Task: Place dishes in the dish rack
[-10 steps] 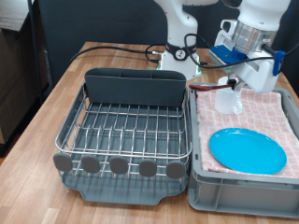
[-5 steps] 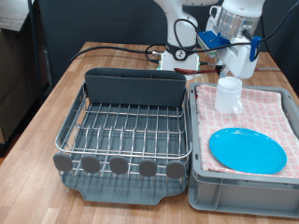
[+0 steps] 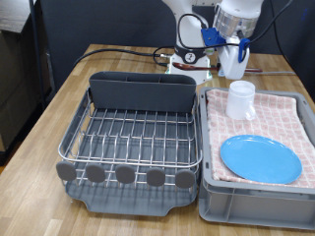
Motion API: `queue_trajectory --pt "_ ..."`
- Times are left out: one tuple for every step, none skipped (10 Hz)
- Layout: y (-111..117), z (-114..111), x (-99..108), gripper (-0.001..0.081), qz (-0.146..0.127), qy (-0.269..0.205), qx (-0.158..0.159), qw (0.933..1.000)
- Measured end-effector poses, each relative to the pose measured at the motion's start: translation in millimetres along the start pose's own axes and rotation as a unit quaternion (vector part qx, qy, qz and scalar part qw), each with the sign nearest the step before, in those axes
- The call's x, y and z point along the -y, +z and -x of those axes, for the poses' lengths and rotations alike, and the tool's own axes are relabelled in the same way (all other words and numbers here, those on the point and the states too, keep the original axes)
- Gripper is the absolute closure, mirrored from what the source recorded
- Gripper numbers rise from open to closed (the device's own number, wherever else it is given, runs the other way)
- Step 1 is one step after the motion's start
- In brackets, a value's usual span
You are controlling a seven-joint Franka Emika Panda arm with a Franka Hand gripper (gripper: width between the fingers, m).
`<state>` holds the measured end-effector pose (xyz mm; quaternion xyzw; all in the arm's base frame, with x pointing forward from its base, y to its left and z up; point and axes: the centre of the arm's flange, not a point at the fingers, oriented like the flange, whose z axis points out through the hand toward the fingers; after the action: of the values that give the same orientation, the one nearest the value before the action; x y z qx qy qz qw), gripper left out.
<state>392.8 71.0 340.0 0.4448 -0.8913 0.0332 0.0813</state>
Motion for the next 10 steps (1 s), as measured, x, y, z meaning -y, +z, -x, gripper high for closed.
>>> queue_trajectory --pt "-3 -11 -2 0.0724 -0.004 0.006 0.005 1.0000" --pt "-6 -22 -4 0.0724 -0.007 0.011 0.011 0.9999" --pt "-8 -34 -6 0.0724 -0.007 0.016 0.015 0.9997" --pt "-10 -46 -7 0.0724 -0.006 0.020 0.020 0.9996" --pt "-11 -59 -7 0.0724 -0.003 0.022 0.028 0.9994" --pt "-11 -73 -6 0.0724 0.005 0.022 0.041 0.9989" --pt "-8 -87 -4 0.0724 0.016 0.022 0.053 0.9982" --pt "-5 -99 -2 0.0724 0.032 0.021 0.065 0.9972" --pt "-2 -109 2 0.0724 0.052 0.016 0.083 0.9951" --pt "3 -118 7 0.0724 0.067 0.010 0.099 0.9928"
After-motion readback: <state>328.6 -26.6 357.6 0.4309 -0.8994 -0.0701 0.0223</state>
